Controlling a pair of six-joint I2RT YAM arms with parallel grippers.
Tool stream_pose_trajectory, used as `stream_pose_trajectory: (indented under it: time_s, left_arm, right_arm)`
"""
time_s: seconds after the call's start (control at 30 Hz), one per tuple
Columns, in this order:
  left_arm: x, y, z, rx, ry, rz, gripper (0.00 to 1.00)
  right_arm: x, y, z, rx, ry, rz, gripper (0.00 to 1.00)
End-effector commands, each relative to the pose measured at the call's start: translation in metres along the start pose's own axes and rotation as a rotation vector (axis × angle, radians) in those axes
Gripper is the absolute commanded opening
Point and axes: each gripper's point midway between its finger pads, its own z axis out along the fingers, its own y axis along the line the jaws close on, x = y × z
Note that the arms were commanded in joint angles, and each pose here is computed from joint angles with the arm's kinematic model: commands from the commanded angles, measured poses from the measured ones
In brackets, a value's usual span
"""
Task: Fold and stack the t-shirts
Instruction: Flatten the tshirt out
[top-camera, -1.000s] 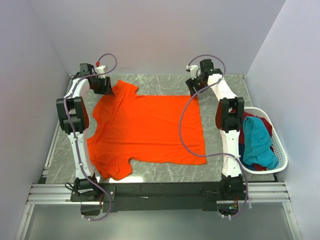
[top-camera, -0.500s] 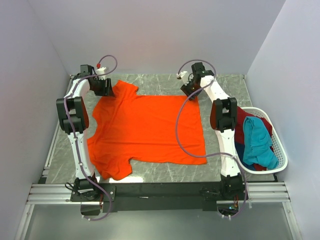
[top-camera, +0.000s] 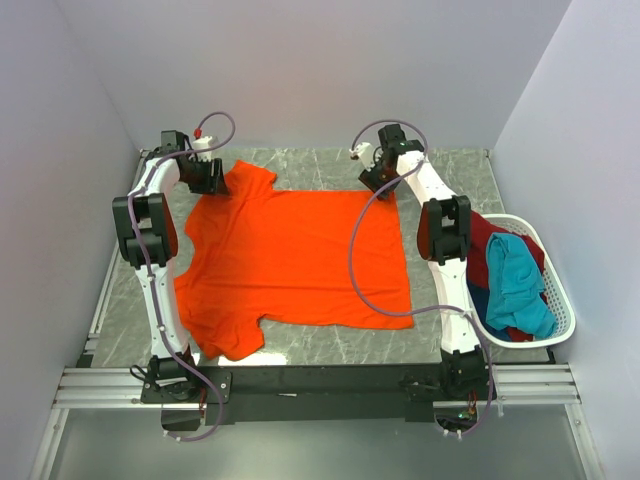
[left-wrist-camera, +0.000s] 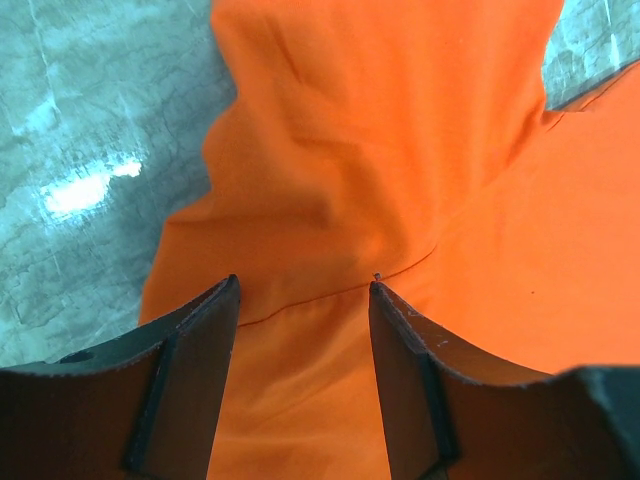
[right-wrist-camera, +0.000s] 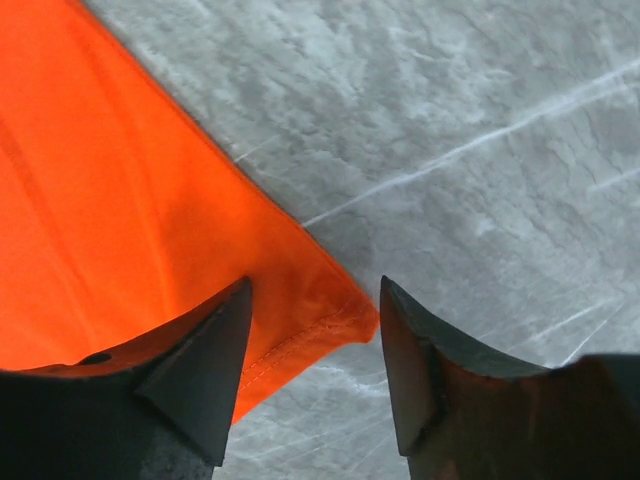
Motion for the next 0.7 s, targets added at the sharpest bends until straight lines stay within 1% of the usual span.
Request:
stream_pose_trajectory:
  time_s: [0.0,0.13,0.23,0.37,0.5,0.53,0.6,0.63,0.67]
  left_arm:
    - [-0.023,-0.01,-0.02,0.01,-0.052,0.042,0.6]
    - [-0.025,-0.01,-0.02,0.01,-0.056,0.048,0.6]
    - [-0.026,-0.01,-0.019,0.005,-0.055,0.052,0.6]
    - [-0.026,-0.012,-0.017,0.011,-0.052,0.048,0.6]
    - [-0.023,-0.014,-0.017,0.008,-0.047,0.054,0.6]
    - [-0.021,-0.014,-0.017,0.009,-0.041,0.058,0.59]
    - [-0.016,-0.025,-0.023,0.054,-0.021,0.067,0.6]
    - [-0.004,-0.03,-0.024,0.081,-0.001,0.084,0.59]
    - [-0.01,-0.042,-0.04,0.096,-0.026,0.116,0.59]
  right_arm:
    - [0.008,-0.007,0.006,0.03,0.026,0.034,0.62]
    - [0.007,-0.019,-0.004,0.053,-0.014,0.084,0.57]
    - [0.009,-0.027,-0.007,0.069,-0.03,0.097,0.52]
    - [0.015,-0.024,-0.002,0.058,0.001,0.078,0.48]
    - [0.015,-0.022,0.0,0.048,-0.001,0.077,0.5]
    - [0.013,-0.023,-0.006,0.055,-0.011,0.071,0.51]
    - [0.016,-0.019,-0.008,0.046,-0.005,0.067,0.54]
    - [0.013,-0.02,-0.015,0.048,-0.013,0.066,0.55]
    - [0.012,-0.019,-0.02,0.044,-0.017,0.066,0.57]
